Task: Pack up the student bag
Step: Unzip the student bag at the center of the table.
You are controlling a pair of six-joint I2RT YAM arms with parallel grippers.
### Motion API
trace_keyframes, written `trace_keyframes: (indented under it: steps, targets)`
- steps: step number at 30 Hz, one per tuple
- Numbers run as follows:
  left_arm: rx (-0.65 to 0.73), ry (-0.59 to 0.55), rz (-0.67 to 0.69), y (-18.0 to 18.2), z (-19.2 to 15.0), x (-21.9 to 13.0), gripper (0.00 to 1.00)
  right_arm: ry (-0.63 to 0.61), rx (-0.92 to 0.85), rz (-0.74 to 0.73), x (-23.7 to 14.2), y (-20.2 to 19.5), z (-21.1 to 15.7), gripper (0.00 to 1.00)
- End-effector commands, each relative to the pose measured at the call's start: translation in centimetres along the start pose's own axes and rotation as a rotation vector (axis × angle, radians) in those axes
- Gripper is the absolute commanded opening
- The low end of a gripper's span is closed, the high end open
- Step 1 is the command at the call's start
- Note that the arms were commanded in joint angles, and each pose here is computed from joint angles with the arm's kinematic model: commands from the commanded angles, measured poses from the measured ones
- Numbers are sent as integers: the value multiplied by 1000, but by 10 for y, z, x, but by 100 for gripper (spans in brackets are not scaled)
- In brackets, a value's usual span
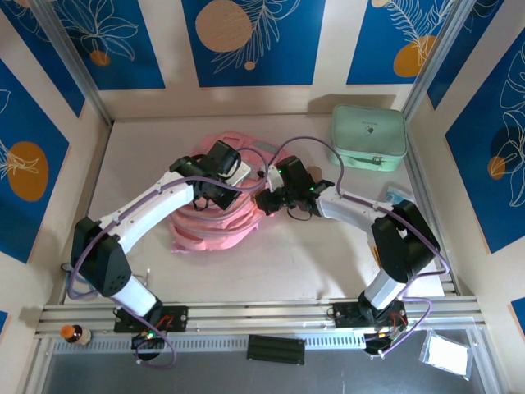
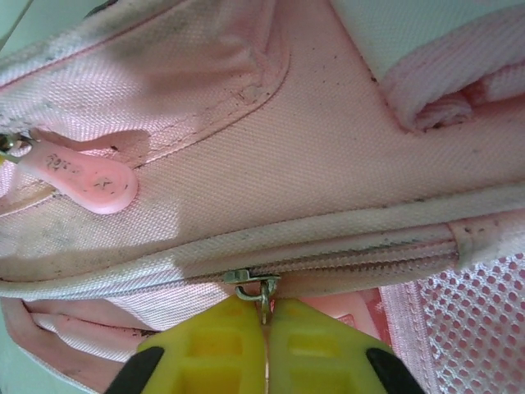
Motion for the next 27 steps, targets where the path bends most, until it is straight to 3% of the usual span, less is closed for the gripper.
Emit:
trace_keyframes:
  steps: [1,8,15,20,27]
  targets:
    - [-108,-149,-24,7,25,-18,0,-54,-73,-3,-5,9,3,2]
    - [-364,-179,-166,5,48,1,0,-134,-141,51,-10,26,-4,1]
    - [-475,-213,-279,-4,75,21,0,-153,-179,118,-4,47,-10,1]
    - [-533,-208,-250,6,77,31,1,-184,-118,74,1,38,-16,0]
    - [-544,-280,-309,32,44,14,52,-264,30,39,-19,-8,-9,0]
Point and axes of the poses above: each hand's point on the last joint's axis, 136 mm out from that joint toward the fingers, its own x axis out along the fingers, its own y axis along the line the jaws close on, z = x × y, the point moved 6 cm from there along -x, back along the fingers, and after that the axes turned 5 degrees about -x, right-handed, at the moved point
